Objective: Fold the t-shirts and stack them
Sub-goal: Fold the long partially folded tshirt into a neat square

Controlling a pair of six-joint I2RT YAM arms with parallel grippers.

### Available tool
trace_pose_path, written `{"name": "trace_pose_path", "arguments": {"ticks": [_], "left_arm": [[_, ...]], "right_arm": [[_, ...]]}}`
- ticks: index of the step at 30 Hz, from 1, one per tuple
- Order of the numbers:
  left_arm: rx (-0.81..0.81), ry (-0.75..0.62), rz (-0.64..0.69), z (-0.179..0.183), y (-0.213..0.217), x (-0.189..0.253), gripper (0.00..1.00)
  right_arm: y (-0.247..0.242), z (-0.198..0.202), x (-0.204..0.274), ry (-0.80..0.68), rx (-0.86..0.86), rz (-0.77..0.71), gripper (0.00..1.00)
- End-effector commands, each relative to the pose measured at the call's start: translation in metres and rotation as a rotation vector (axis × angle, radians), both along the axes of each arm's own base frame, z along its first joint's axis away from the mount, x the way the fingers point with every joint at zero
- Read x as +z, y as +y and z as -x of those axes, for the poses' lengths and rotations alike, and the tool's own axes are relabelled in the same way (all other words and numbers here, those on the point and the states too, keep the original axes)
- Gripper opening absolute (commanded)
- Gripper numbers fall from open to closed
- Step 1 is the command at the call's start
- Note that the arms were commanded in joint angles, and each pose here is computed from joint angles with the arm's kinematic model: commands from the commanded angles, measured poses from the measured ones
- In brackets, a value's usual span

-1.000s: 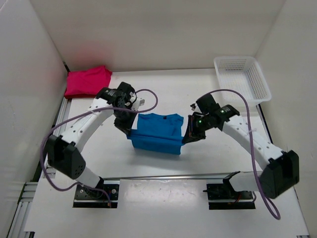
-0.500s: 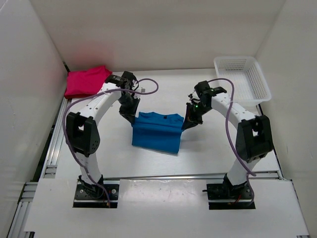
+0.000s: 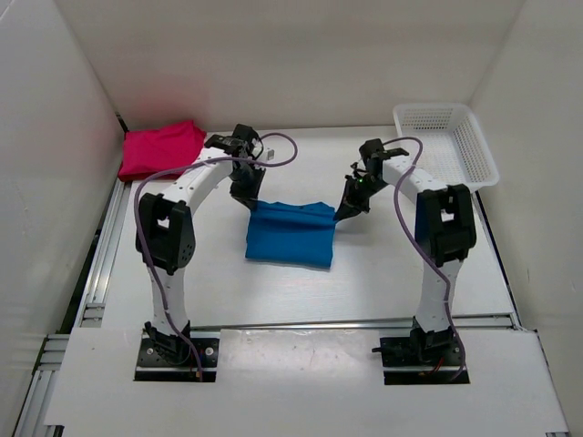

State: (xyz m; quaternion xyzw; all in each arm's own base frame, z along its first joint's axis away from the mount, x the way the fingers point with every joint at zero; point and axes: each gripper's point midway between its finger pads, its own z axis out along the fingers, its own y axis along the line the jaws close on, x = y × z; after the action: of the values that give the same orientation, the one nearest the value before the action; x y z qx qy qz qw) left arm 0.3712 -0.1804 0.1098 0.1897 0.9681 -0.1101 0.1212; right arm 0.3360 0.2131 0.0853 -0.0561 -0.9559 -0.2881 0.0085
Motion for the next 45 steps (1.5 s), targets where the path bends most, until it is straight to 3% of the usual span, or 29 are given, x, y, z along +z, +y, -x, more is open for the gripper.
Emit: {"name": "trace_pose_path", "arguments": {"ticks": [1, 3, 5, 6, 9, 11, 15, 16, 20, 22, 28, 31, 36, 40, 45], "left_arm": [[0.017, -0.100, -0.021, -0.032, 0.005, 0.001, 0.11], [0.026, -0.107, -0.046, -0.042, 0.006, -0.005, 0.11], [0.037, -0.121, -0.077, -0.049, 0.010, -0.007, 0.11], [0.050, -0.116, -0.092, -0.051, 0.016, -0.011, 0.12], [0.072, -0.143, -0.119, -0.059, 0.025, -0.013, 0.39], [0.094, -0.176, -0.139, -0.068, 0.032, -0.011, 0.63], [0.171, -0.296, -0.169, -0.088, 0.059, 0.020, 0.74], [0.188, -0.363, -0.160, -0.092, 0.061, 0.039, 0.74], [0.192, -0.484, -0.147, -0.080, 0.057, 0.076, 0.75], [0.197, -0.497, -0.164, -0.073, 0.060, 0.080, 0.76], [0.203, -0.486, -0.189, -0.066, 0.066, 0.074, 0.78], [0.209, -0.495, -0.195, -0.061, 0.070, 0.078, 0.79], [0.242, -0.459, -0.210, -0.044, 0.093, 0.071, 0.79], [0.262, -0.444, -0.229, -0.036, 0.106, 0.066, 0.79], [0.251, -0.410, -0.231, -0.027, 0.106, 0.056, 0.79]], "right_arm": [[-0.006, -0.024, -0.014, 0.021, -0.052, 0.008, 0.00], [-0.008, -0.037, -0.020, 0.017, -0.078, 0.016, 0.00], [-0.008, -0.052, -0.015, -0.007, -0.117, 0.003, 0.20], [-0.007, -0.058, -0.018, -0.012, -0.128, -0.002, 0.22], [-0.001, -0.091, -0.004, -0.090, -0.161, -0.047, 0.32], [-0.002, -0.106, 0.007, -0.133, -0.170, -0.059, 0.34], [-0.011, -0.114, 0.043, -0.270, -0.166, -0.026, 0.36], [-0.010, -0.104, 0.038, -0.274, -0.146, -0.007, 0.36], [0.009, -0.065, 0.053, -0.366, -0.051, 0.014, 0.08], [0.035, -0.039, 0.045, -0.359, 0.022, 0.012, 0.01], [0.110, -0.013, 0.024, -0.328, 0.167, -0.041, 0.00], [0.137, -0.021, 0.000, -0.254, 0.193, -0.078, 0.00], [0.156, -0.047, -0.008, -0.263, 0.167, -0.095, 0.00], [0.158, -0.077, -0.021, -0.267, 0.096, -0.073, 0.00], [0.148, -0.129, -0.012, -0.351, -0.126, -0.043, 0.00]]}}
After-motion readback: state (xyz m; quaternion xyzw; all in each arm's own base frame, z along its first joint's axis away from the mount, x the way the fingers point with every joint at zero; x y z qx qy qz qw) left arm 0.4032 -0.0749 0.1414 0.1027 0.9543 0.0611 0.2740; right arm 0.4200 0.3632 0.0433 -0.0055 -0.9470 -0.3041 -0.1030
